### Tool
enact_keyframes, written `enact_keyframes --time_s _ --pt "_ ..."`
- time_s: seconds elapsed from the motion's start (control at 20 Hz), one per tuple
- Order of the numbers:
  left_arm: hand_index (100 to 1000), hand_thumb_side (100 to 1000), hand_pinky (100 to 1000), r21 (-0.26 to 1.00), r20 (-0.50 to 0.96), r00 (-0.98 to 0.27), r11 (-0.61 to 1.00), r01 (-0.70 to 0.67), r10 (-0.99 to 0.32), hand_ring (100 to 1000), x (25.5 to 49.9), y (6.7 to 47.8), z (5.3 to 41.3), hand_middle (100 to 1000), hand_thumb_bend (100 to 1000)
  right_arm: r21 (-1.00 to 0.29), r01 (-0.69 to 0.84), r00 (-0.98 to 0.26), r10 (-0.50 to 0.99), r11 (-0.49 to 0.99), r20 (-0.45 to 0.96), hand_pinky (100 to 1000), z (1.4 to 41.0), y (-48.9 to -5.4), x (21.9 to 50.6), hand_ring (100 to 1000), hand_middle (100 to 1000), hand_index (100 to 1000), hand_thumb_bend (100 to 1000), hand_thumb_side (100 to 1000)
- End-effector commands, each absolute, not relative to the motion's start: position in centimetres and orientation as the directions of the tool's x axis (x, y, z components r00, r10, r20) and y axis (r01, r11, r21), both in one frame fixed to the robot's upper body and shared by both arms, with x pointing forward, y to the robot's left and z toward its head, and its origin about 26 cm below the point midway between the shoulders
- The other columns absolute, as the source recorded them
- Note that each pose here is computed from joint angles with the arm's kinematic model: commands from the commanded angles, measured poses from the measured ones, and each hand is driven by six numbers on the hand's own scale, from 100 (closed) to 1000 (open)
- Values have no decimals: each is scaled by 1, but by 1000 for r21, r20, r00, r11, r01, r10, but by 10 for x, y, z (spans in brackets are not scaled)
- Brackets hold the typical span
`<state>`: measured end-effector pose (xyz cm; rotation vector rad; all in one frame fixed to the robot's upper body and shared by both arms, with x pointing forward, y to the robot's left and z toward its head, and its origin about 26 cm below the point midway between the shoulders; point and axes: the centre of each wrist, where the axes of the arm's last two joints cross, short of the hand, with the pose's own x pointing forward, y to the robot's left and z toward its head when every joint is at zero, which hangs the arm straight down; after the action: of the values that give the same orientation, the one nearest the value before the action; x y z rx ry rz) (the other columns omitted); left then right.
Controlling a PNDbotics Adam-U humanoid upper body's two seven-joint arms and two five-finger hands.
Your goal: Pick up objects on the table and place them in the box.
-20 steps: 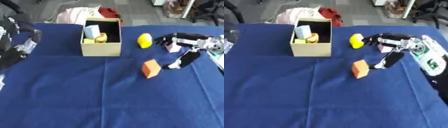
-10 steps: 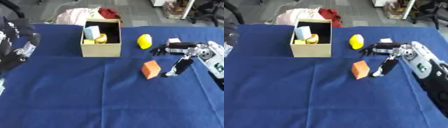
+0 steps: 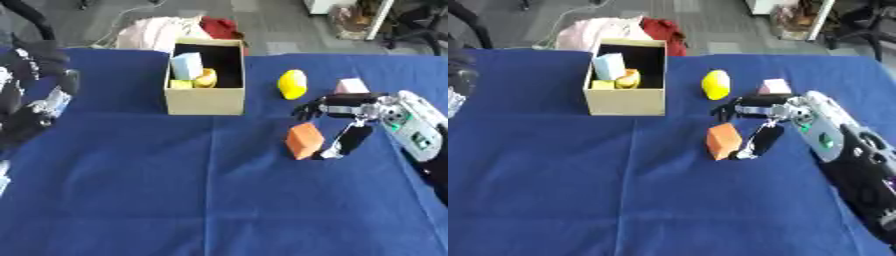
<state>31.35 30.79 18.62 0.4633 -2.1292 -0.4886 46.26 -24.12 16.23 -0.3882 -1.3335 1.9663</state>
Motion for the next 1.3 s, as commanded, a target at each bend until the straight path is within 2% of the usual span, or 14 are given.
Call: enact_keyframes --time_s 0.05,0.2,0.35,0.55,0.85,1.1,1.3 --pt "824 549 803 499 664 -557 851 -165 -498 636 313 310 193 652 413 -905 -362 -699 707 -223 106 818 172 -246 465 812 751 903 356 210" --pt "824 549 803 497 666 -557 852 -165 -497 635 313 310 192 651 411 -933 -317 -697 708 -168 109 786 174 -249 465 751 624 765 313 152" --pt "824 549 803 496 668 -555 852 -165 -496 635 313 310 191 651 409 -964 -242 -704 703 -108 97 773 176 -249 464 725 587 709 285 140" --pt "824 549 802 492 669 -555 854 -166 -494 634 313 310 191 650 408 -983 -174 -713 696 -57 86 771 185 -244 463 720 581 708 272 142" --pt "824 549 802 484 672 -569 863 -148 -474 632 313 305 191 649 406 -998 -65 -720 692 22 62 769 220 -219 468 713 577 714 272 146" --pt "825 552 811 483 659 -606 868 -113 -446 633 314 292 197 650 376 -991 26 -688 721 135 80 768 236 -192 477 711 588 736 282 149" --pt "825 553 813 488 642 -642 869 -78 -418 633 315 279 203 650 369 -979 113 -640 766 169 58 772 241 -175 484 719 603 760 289 154"
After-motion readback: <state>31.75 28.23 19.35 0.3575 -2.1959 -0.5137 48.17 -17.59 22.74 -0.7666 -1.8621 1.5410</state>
